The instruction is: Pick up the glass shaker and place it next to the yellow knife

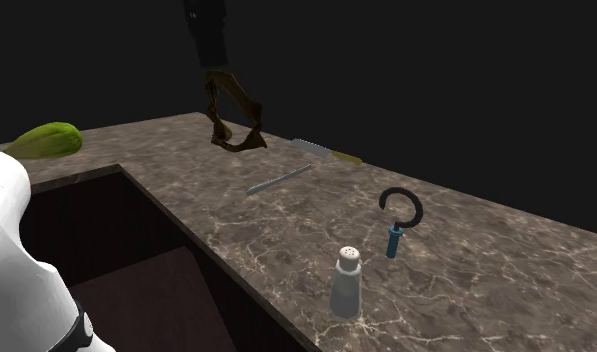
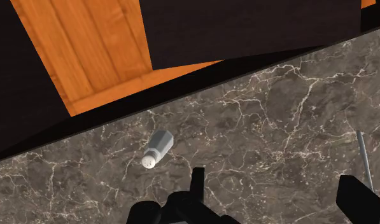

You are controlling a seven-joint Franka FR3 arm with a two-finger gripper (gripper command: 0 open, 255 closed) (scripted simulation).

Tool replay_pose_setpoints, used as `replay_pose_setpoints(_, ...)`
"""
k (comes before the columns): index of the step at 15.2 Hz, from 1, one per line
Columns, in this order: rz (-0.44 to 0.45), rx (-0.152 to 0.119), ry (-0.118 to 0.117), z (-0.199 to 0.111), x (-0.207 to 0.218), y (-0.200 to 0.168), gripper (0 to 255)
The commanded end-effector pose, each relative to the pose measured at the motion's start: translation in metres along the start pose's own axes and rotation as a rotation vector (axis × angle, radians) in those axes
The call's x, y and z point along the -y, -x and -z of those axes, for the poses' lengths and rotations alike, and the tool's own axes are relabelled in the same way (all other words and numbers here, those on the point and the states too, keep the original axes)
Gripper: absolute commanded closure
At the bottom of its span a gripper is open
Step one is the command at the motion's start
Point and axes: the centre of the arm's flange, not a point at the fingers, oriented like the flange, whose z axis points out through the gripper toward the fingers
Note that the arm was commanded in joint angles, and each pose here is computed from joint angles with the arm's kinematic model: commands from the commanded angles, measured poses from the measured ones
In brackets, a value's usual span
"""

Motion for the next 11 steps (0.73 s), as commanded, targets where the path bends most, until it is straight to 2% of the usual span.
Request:
replay_pose_setpoints(1, 0.000, 0.000, 0.000, 0.000, 0.000, 0.000, 0)
replay_pose_setpoints(11, -0.016, -0.034, 0.012, -0.104, -0.063, -0.044, 0)
